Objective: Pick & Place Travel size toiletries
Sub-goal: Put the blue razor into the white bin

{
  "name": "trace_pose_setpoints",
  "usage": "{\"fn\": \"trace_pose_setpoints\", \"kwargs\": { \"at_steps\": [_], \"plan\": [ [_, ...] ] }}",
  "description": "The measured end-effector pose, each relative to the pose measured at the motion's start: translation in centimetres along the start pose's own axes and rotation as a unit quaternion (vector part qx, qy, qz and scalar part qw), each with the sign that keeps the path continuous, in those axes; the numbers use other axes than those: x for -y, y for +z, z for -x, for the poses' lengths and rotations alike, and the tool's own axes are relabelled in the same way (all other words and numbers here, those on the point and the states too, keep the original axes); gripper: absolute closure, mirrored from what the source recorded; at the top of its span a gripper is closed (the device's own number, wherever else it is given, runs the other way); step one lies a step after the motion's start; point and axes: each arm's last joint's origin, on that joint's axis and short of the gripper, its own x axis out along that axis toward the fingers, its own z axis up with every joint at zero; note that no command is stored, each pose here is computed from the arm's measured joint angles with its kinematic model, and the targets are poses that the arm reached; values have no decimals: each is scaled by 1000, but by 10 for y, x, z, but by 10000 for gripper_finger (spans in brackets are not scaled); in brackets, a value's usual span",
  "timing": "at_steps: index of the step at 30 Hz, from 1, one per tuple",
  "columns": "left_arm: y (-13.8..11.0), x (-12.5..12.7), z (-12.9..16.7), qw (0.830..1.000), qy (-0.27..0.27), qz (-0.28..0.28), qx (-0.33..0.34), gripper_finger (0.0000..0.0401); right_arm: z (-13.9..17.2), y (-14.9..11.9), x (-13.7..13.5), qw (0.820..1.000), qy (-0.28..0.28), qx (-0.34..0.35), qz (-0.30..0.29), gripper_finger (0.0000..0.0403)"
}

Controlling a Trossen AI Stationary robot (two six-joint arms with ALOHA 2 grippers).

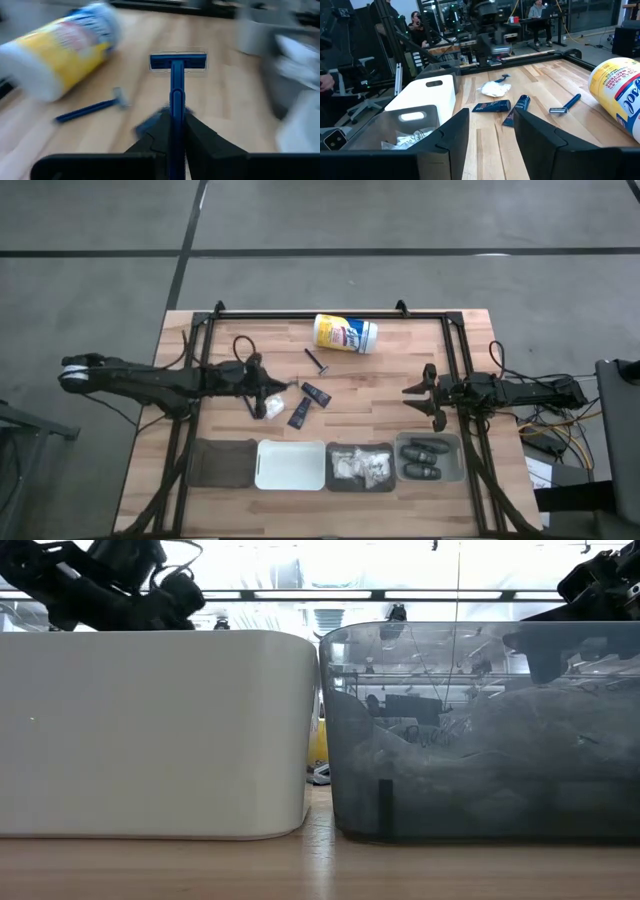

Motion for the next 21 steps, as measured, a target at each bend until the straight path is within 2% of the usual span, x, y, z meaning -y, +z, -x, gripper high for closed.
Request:
{"fn": "trace_pose_setpoints", "kwargs": {
  "at_steps": [4, 8, 10, 14, 16, 21],
  "plan": [
    [0, 13, 1, 994, -84, -71, 3, 366, 0, 0, 0, 1000, 0, 0, 0, 242],
    [-2, 25, 3, 974, -156, -164, 14, 366, 0, 0, 0, 1000, 0, 0, 0, 234],
    [-3, 30, 5, 954, -202, -220, 27, 366, 0, 0, 0, 1000, 0, 0, 0, 229],
    [-4, 38, 8, 896, -296, -325, 70, 366, 0, 0, 0, 1000, 0, 0, 0, 221],
    [-5, 40, 9, 877, -319, -349, 83, 366, 0, 0, 0, 1000, 0, 0, 0, 217],
    [0, 41, 9, 870, -333, -361, 55, 366, 0, 0, 0, 1000, 0, 0, 0, 210]
  ]
}}
